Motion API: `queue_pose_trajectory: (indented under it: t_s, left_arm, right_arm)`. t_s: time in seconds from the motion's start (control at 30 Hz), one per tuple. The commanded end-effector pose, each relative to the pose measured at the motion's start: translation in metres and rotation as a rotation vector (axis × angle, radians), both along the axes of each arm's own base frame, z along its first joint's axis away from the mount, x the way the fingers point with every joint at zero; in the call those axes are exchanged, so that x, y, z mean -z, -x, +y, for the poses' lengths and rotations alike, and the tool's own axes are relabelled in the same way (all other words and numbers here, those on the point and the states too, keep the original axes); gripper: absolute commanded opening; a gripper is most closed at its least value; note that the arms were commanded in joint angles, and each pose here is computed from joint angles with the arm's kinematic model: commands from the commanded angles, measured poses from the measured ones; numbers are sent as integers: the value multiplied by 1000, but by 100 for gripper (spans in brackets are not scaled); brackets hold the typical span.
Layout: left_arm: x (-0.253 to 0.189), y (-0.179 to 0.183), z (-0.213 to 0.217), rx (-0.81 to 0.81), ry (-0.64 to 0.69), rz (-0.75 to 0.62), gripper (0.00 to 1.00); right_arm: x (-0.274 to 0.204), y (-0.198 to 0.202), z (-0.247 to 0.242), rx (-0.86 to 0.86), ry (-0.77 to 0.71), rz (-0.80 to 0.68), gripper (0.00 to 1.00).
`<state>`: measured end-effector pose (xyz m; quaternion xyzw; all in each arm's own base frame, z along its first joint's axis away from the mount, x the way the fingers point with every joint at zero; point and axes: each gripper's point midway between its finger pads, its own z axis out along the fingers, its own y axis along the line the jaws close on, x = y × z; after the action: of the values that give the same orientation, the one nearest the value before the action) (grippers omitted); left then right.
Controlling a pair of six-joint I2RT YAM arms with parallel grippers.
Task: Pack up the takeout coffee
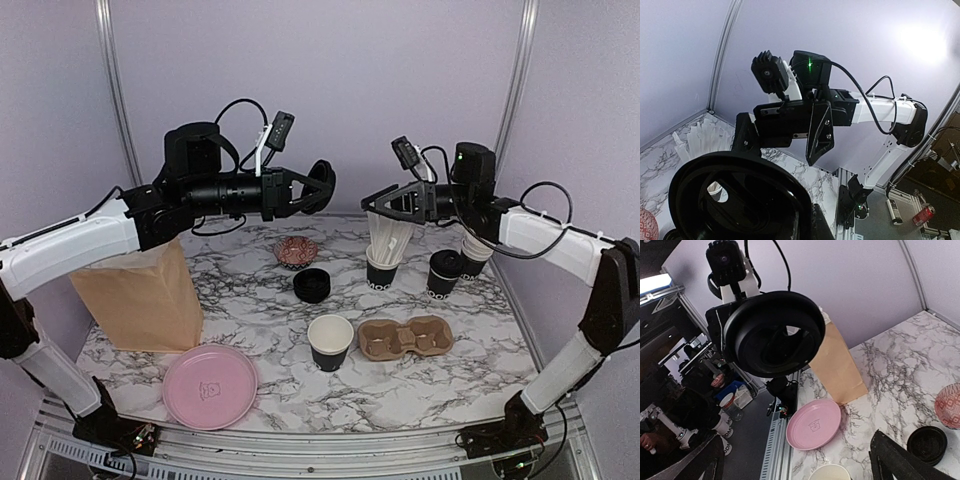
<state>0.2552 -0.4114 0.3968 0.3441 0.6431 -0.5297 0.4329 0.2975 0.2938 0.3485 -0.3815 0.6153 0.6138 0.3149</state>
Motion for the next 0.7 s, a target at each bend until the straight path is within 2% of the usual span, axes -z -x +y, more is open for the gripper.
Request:
queue_pose_trajectory:
  t_s: [0.0,0.2,0.67]
  left_arm:
    - [-39,19,1,60,113,-90,2]
    - [-38,22,-6,79,115,-90,2]
    - [-38,31,-26,142,119,-89,2]
  right_arm:
    - [-43,30,20,-153,-93,-37,99]
    - [-53,40,32,-224,-156,-3,99]
    - [-62,43,50,-280,-184,31,99]
